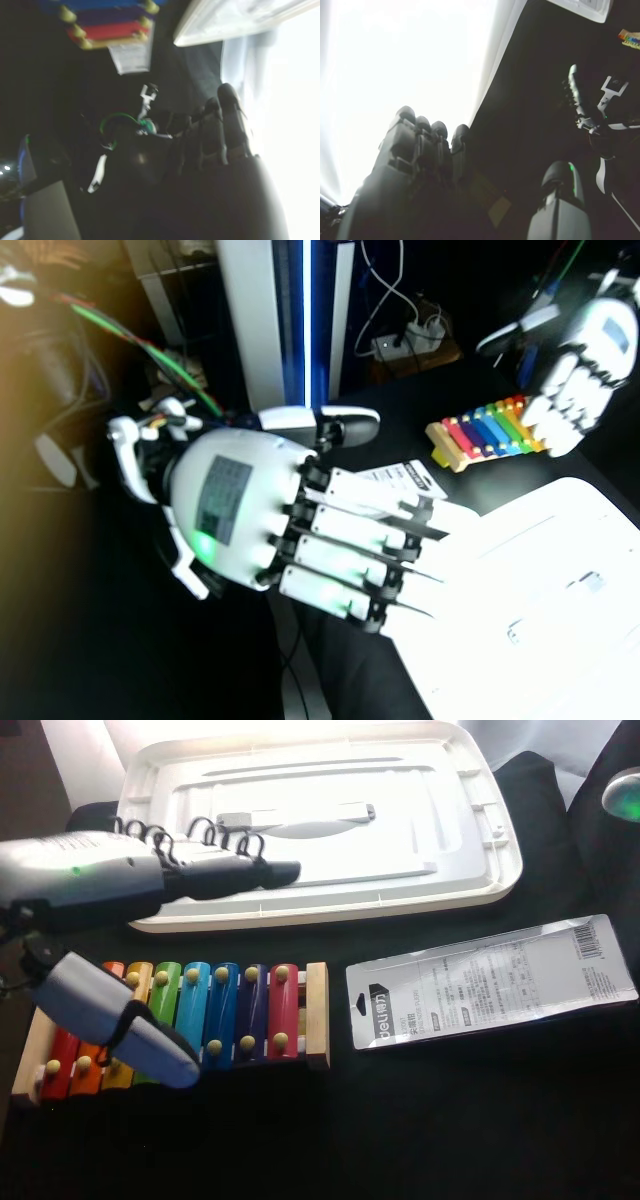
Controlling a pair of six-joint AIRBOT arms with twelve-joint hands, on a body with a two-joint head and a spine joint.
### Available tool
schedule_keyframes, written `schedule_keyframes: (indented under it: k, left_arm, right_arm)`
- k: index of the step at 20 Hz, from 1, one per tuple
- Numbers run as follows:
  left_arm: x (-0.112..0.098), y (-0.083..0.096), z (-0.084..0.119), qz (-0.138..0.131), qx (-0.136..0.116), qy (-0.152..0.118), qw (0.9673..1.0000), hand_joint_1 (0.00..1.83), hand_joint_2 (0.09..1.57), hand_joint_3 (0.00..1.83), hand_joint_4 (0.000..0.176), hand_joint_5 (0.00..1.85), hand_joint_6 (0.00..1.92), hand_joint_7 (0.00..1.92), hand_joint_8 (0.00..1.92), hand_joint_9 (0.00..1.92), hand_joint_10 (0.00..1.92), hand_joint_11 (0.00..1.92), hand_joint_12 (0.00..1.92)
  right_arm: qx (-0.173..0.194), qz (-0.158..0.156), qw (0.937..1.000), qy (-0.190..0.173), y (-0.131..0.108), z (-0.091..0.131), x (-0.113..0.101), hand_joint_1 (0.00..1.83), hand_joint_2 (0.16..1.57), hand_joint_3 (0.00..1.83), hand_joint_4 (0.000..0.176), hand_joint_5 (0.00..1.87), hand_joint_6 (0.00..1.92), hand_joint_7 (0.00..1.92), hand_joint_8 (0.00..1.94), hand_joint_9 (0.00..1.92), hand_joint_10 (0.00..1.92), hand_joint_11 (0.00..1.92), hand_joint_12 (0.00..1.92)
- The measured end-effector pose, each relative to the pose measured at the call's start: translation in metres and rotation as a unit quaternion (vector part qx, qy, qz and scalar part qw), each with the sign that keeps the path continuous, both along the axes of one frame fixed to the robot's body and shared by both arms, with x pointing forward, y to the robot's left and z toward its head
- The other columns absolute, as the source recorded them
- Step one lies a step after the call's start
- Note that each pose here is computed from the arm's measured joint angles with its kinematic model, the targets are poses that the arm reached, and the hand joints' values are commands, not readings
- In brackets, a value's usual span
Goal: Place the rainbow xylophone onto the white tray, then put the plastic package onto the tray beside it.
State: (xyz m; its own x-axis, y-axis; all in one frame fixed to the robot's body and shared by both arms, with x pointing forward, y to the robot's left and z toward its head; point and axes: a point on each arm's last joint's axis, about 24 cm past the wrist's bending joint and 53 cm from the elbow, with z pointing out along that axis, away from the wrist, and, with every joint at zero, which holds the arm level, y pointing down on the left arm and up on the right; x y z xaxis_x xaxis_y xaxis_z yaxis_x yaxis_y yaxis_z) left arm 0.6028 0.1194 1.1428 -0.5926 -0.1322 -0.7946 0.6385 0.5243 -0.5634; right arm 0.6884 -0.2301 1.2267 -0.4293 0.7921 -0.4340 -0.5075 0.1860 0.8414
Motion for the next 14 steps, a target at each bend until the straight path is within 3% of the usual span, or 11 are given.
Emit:
schedule_keyframes:
  k: [2,5,7,10,12,14]
  left_arm:
    - [0.001,-0.001,-0.005,-0.001,0.005,0.007,1.0000,0.70,0.68,0.00,0.000,0.00,0.00,0.02,0.01,0.03,0.01,0.04,0.07]
    - [-0.003,-0.002,-0.016,-0.010,0.021,0.020,0.9995,0.72,0.67,0.00,0.000,0.00,0.00,0.03,0.01,0.03,0.01,0.04,0.07]
    - [-0.004,-0.003,-0.023,-0.014,0.032,0.026,0.9990,0.64,0.67,0.00,0.000,0.00,0.00,0.04,0.01,0.04,0.01,0.05,0.06]
    - [-0.004,-0.001,-0.029,-0.011,0.041,0.032,0.9986,0.61,0.64,0.00,0.000,0.00,0.00,0.05,0.00,0.05,0.00,0.10,0.07]
    - [-0.003,0.002,-0.034,-0.006,0.047,0.036,0.9982,0.59,0.63,0.00,0.000,0.00,0.00,0.05,0.01,0.07,0.01,0.12,0.06]
    - [-0.004,0.002,-0.039,-0.006,0.052,0.040,0.9978,0.60,0.64,0.00,0.000,0.00,0.00,0.05,0.01,0.07,0.01,0.13,0.07]
  right_arm:
    - [0.001,0.001,1.0000,0.001,0.001,-0.001,0.000,0.53,0.88,0.01,0.033,0.31,0.00,0.13,0.01,0.07,0.02,0.08,0.04]
    - [0.001,0.003,1.0000,0.002,0.004,-0.003,0.000,0.55,0.88,0.00,0.023,0.29,0.00,0.15,0.01,0.09,0.02,0.13,0.07]
    - [0.001,0.004,1.0000,0.003,0.005,-0.004,0.000,0.55,0.88,0.00,0.029,0.29,0.00,0.16,0.01,0.12,0.02,0.16,0.09]
    - [0.002,0.004,1.0000,0.003,0.005,-0.004,0.000,0.56,0.87,0.00,0.024,0.28,0.00,0.18,0.00,0.15,0.00,0.00,0.58]
    - [0.002,0.005,1.0000,0.003,0.005,-0.004,0.000,0.57,0.87,0.00,0.033,0.28,0.00,0.20,0.01,0.16,0.00,0.00,0.64]
    - [0.003,0.005,1.0000,0.004,0.006,-0.005,0.000,0.57,0.87,0.00,0.026,0.26,0.00,0.20,0.00,0.17,0.00,0.00,0.65]
